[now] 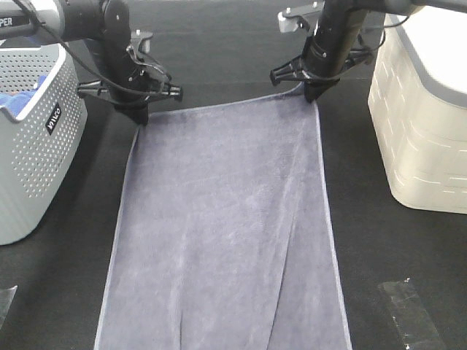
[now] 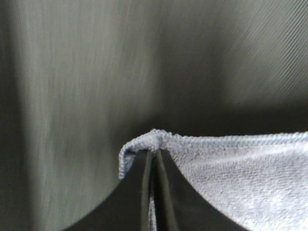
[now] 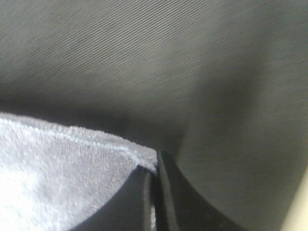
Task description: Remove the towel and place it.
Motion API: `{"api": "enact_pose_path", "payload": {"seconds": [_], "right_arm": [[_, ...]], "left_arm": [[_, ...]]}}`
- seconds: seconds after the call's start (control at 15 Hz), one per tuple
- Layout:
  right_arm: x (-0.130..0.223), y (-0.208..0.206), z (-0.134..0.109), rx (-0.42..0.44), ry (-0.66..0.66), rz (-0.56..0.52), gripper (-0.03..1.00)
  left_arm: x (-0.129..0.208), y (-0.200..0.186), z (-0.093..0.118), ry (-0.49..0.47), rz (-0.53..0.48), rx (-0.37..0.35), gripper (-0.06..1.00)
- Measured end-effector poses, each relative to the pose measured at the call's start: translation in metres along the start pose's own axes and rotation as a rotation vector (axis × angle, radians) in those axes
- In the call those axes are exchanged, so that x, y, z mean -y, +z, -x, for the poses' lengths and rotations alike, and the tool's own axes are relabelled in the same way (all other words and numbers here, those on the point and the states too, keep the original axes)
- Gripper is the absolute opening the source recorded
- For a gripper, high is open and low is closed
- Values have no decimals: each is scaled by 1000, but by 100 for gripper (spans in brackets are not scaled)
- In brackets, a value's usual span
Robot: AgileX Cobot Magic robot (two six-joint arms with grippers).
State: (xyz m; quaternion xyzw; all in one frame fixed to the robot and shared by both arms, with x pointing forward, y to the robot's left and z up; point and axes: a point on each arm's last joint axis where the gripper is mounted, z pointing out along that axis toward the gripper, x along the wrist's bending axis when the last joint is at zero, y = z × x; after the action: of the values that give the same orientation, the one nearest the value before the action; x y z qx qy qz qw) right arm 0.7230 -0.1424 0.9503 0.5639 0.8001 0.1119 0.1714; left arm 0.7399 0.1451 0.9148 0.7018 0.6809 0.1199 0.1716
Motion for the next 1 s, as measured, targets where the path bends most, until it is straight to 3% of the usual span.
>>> {"api": "enact_pose_path", "payload": {"seconds": [0.33,0.6,1.0], "right_arm": [[-10,0,22,45,51,123,0],[-26,-2,33,43,62,310,0],[-39,1,51,54,84,498,0]], "left_arm": [[-24,-4,7,15,271,74,1],[-42,-7,10,100,503,93,1],[-40,30,13,238,646,99,1]]}}
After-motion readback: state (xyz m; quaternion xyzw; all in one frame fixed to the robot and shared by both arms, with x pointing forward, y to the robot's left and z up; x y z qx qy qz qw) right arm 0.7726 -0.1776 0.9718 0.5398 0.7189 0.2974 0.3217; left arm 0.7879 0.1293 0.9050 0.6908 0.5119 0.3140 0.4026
